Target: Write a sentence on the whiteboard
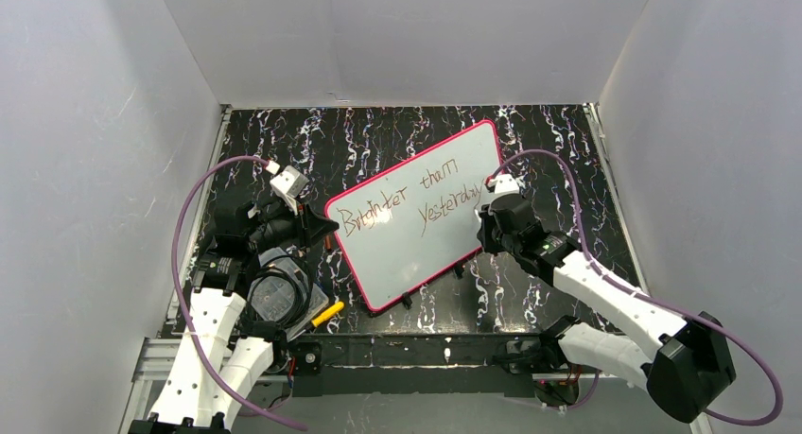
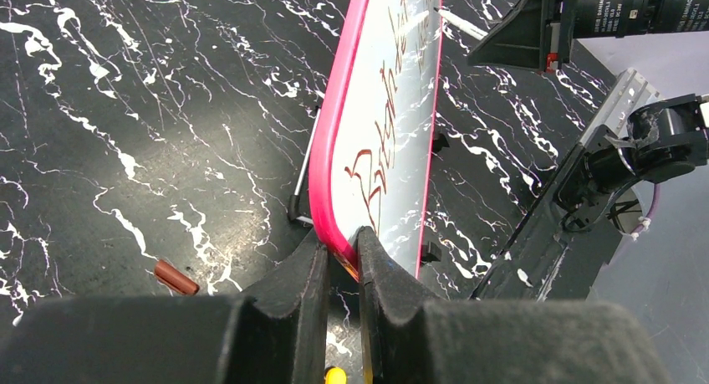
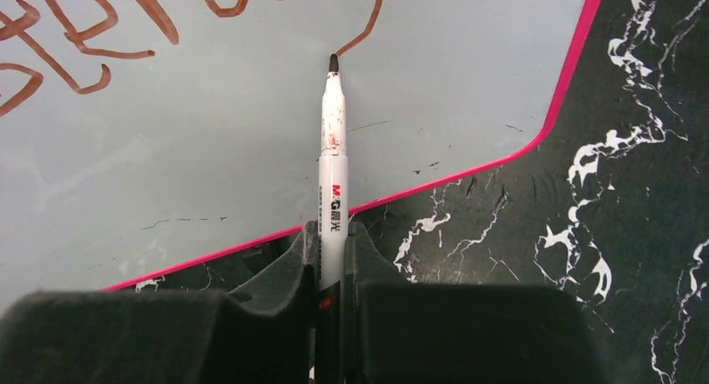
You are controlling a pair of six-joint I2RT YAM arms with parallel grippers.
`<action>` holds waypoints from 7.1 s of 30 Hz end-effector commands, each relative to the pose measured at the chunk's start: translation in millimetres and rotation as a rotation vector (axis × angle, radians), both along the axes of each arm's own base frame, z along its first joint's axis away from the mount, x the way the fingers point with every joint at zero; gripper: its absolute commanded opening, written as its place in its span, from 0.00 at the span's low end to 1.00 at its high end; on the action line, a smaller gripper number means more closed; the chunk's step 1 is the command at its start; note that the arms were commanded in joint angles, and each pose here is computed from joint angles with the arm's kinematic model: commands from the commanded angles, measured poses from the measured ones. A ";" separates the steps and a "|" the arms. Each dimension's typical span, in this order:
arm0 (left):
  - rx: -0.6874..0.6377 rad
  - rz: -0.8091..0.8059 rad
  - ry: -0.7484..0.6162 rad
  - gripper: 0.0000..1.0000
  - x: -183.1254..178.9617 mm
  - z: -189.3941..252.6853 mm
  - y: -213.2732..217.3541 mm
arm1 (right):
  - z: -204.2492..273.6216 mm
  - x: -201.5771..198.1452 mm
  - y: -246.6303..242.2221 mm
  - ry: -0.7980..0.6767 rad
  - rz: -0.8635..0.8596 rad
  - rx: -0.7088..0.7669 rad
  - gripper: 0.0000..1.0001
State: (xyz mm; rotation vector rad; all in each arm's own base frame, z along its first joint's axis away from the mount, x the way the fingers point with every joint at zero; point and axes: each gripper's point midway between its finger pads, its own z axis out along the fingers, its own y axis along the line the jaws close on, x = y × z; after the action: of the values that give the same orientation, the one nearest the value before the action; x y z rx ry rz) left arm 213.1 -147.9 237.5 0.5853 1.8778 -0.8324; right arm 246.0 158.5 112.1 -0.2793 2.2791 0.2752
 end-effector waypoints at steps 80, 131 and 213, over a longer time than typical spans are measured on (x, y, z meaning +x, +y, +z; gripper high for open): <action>0.091 0.255 -0.054 0.90 -12.9 -3.2 39.7 | 152.3 -9.2 8.6 -0.437 0.180 0.221 0.01; 0.242 0.743 0.797 0.48 65.3 -164.4 73.3 | 211.5 -22.7 -9.2 -0.646 0.169 0.275 0.01; 0.718 0.572 0.841 0.33 73.0 -217.3 64.9 | 192.4 -11.7 -2.3 -0.586 0.162 0.246 0.01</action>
State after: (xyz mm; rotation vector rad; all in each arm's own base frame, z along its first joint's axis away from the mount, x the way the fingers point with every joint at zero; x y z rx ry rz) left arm 283.0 -78.6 18.6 -0.0001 2.9378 0.0668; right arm 231.2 155.8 289.0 -0.3888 1.6819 0.4708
